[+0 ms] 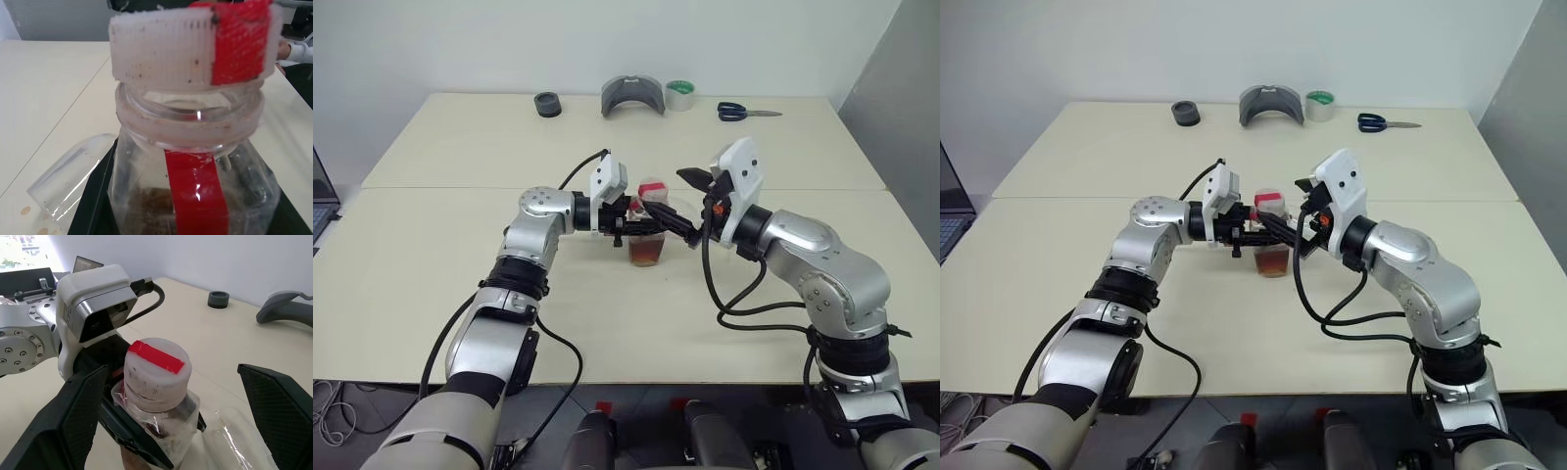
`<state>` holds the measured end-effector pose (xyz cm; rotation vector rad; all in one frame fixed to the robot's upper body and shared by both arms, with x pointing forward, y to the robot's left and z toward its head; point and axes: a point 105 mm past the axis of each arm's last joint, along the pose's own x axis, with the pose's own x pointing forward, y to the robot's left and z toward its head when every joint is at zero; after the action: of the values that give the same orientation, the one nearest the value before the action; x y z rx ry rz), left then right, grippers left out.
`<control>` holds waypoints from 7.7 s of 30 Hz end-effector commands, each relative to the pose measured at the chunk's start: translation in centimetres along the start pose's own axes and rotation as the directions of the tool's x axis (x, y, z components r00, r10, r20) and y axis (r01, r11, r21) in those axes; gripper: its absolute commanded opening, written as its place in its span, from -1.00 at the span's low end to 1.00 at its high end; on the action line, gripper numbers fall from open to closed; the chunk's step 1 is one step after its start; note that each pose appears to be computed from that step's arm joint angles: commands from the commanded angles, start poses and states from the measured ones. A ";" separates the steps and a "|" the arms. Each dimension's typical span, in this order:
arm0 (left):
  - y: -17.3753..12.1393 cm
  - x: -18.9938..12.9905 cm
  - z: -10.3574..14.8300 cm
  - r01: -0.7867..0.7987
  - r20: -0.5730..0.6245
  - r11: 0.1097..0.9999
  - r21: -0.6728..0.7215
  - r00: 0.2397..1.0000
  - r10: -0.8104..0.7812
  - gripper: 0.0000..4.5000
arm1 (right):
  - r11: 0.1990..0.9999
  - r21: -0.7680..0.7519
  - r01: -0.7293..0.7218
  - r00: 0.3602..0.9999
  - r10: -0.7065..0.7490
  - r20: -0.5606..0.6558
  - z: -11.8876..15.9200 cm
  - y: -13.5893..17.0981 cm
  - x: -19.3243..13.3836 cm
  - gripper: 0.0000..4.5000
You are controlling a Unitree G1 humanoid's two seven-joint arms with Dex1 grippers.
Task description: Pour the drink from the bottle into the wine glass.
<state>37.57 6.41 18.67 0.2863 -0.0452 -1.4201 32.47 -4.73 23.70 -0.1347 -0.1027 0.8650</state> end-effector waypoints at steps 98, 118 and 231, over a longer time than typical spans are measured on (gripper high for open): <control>5.3 -9.9 0.7 -0.654 0.077 0.756 -0.038 0.752 0.655 -0.24 | 0.762 -0.176 0.624 0.696 -0.644 -0.317 -11.3 -8.6 -17.1 1.00; 8.8 -17.1 -1.2 -0.893 0.035 0.444 -0.077 0.443 0.896 -0.24 | 0.997 -0.059 0.039 0.998 -0.041 -0.037 -3.5 0.9 -4.8 1.00; -5.1 -4.1 -5.3 -0.497 -0.006 0.868 -0.020 0.868 0.497 1.00 | 0.613 -0.790 0.021 0.681 -0.587 -0.438 -11.5 -5.4 1.3 -0.23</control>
<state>33.12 10.80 12.19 0.2227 -0.0582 -0.9074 38.59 -8.55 11.67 -1.1920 0.2618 0.2913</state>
